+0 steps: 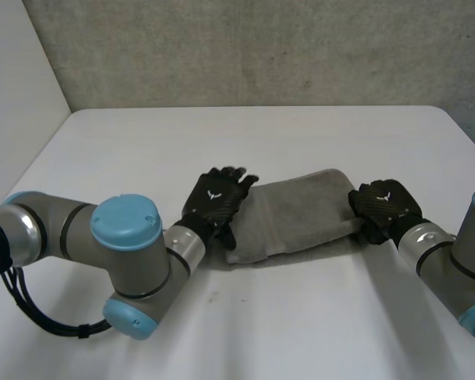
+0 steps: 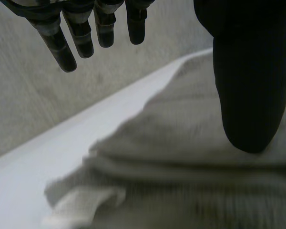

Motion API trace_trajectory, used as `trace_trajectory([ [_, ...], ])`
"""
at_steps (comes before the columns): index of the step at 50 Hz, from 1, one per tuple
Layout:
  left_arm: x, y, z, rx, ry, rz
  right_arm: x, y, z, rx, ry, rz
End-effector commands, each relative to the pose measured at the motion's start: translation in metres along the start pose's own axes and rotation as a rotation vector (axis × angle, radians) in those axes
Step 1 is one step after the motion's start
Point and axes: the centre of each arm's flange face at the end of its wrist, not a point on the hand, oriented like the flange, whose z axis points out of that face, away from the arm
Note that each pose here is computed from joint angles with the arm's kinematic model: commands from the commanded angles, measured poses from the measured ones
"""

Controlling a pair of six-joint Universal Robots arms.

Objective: Fold the towel.

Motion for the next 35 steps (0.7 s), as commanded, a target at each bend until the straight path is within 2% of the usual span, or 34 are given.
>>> trace_trajectory([
  [1, -0.003, 0.018, -0.018, -0.103, -0.010, 0.069, -0.015, -0.032, 0.007, 0.108, -0.016, -0.126],
  [2, -0.004, 0.018, -0.018, -0.103, -0.010, 0.069, -0.015, -0.032, 0.007, 0.108, -0.016, -0.126],
  [4, -0.008, 0.015, -0.024, -0.108, -0.045, 0.087, -0.047, -0.060, 0.005, 0.192, -0.068, -0.160],
  [7, -0.012, 0.012, -0.026, -0.109, -0.070, 0.087, -0.072, -0.081, 0.001, 0.255, -0.098, -0.188],
  [9, -0.031, 0.003, -0.029, -0.105, -0.146, 0.084, -0.084, -0.090, -0.002, 0.282, -0.114, -0.199],
  [13, -0.052, -0.012, -0.037, -0.082, -0.215, 0.077, -0.111, -0.104, -0.008, 0.337, -0.175, -0.236],
  [15, -0.062, -0.019, -0.042, -0.069, -0.245, 0.072, -0.145, -0.109, -0.015, 0.383, -0.245, -0.294],
  [23, -0.129, -0.048, -0.069, -0.006, -0.445, 0.031, -0.207, -0.090, -0.029, 0.415, -0.398, -0.427],
  [31, -0.150, -0.050, -0.078, 0.012, -0.500, -0.047, -0.246, -0.062, -0.029, 0.431, -0.582, -0.447],
  [35, -0.144, -0.051, -0.077, 0.020, -0.466, -0.059, -0.245, -0.061, -0.024, 0.416, -0.558, -0.446],
])
